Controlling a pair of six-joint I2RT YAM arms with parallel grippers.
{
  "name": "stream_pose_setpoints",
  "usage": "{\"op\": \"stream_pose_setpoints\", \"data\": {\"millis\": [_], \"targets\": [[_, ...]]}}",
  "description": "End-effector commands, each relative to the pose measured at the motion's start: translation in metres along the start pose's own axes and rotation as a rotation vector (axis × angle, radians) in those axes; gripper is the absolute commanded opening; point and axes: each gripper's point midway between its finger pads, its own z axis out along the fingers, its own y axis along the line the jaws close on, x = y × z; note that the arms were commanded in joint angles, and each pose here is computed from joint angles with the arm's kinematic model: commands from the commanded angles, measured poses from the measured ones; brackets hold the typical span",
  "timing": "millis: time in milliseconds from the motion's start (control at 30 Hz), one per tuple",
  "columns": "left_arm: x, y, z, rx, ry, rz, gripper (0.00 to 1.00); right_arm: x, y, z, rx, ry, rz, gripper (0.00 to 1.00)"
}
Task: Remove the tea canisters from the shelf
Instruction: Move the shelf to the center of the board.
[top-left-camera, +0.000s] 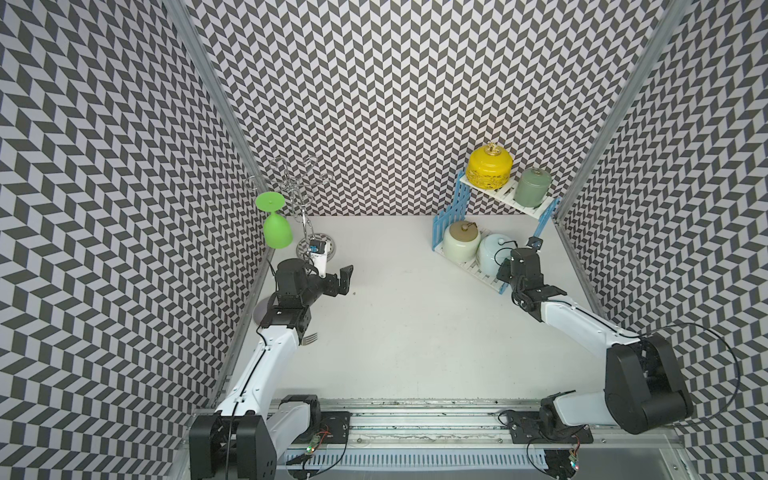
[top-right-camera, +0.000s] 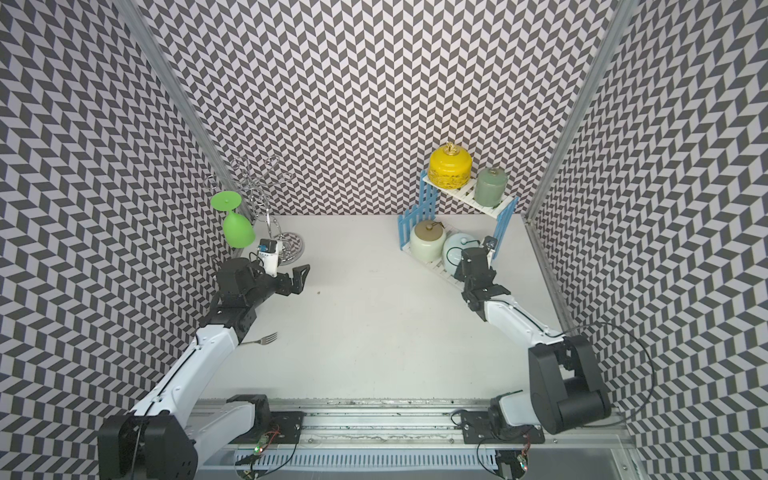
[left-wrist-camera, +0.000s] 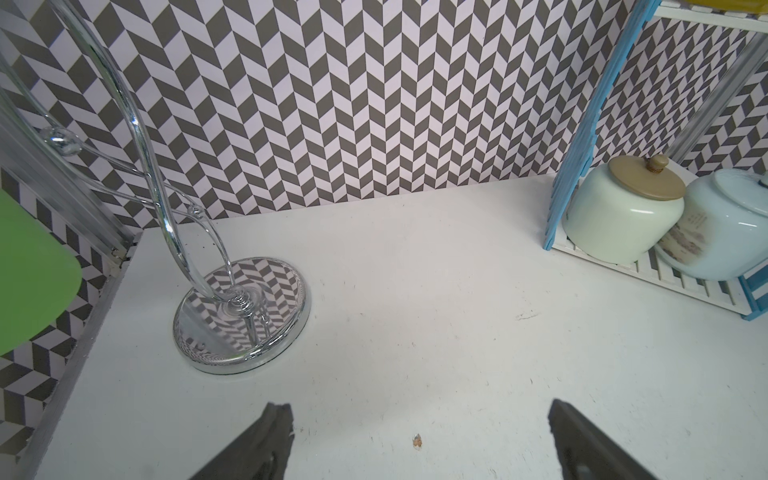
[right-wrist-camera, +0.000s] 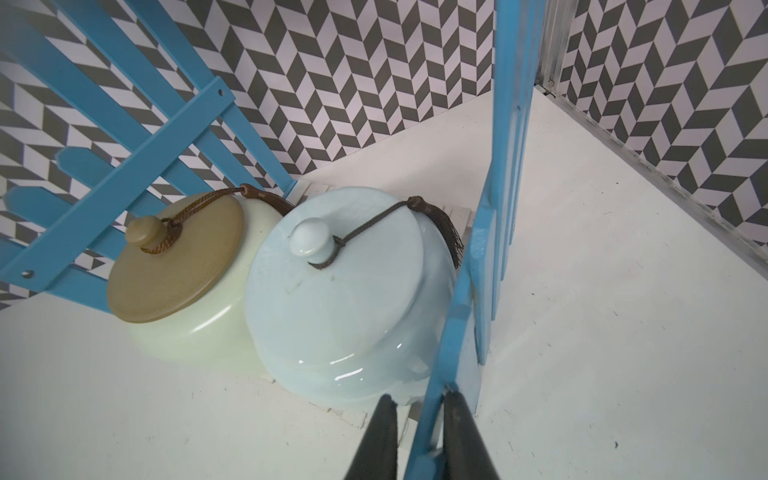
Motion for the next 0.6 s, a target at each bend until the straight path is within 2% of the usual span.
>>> {"op": "stream_pose_setpoints", "data": {"millis": [0, 567], "targets": [[-0.017, -0.005, -0.005, 0.021, -0.041, 0.02, 1.0, 0.009, 0.057, -0.025, -0.253, 0.021, -0.112, 0.0], [-0.017, -0.002, -0.007, 0.018, -0.039, 0.009, 1.0, 0.03, 0.109, -0.048, -0.433, 0.045, -0.244, 0.0]]}}
